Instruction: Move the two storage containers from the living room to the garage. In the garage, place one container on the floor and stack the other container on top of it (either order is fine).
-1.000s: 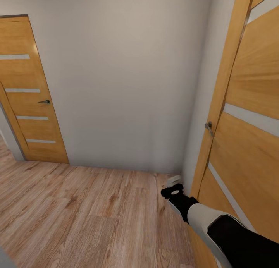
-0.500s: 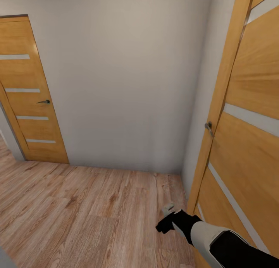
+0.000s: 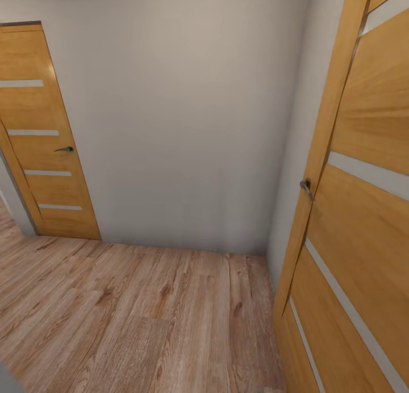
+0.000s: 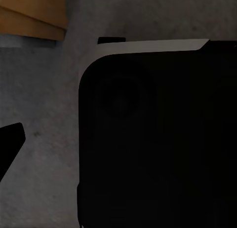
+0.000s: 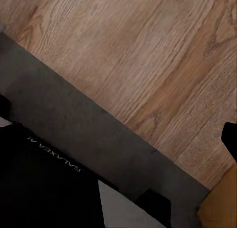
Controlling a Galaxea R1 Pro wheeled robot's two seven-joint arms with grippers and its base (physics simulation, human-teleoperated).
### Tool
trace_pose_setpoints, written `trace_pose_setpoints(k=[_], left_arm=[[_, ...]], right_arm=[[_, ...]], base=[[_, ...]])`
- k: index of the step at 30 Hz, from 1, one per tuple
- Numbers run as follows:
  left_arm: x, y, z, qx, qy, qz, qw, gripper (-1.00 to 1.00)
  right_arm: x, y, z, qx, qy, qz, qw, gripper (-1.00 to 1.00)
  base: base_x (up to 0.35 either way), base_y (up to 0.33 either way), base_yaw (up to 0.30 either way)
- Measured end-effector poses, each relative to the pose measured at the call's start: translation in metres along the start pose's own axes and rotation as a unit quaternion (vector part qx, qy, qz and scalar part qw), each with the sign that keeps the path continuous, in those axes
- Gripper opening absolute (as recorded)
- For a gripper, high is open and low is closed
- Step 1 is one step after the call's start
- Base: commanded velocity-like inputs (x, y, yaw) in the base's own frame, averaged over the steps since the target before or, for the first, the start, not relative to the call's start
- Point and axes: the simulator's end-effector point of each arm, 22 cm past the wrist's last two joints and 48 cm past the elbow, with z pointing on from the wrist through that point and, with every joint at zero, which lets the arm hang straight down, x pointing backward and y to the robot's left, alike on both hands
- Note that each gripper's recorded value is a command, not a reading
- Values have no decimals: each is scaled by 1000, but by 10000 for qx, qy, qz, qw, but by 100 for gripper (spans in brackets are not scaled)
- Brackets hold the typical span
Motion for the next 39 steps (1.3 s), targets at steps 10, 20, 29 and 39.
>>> trace_pose_setpoints(k=[10, 20, 29, 39], left_arm=[[0, 0, 0, -7, -2, -12, 10000, 100], [-1, 0, 0, -10, -7, -20, 10000, 100], [-1, 0, 0, -10, -7, -21, 10000, 100], [-1, 0, 0, -9, -9, -13, 10000, 100]], right_arm=[[95, 17, -4, -16, 451, 486, 9978, 100], [145, -26, -19, 628, 387, 1504, 9859, 100], [167, -45, -27, 839, 470, 1635, 9818, 100], [185, -55, -34, 940, 573, 1698, 9793, 100]], base=[[0, 0, 0], [0, 0, 0], [0, 0, 0], [0, 0, 0]])
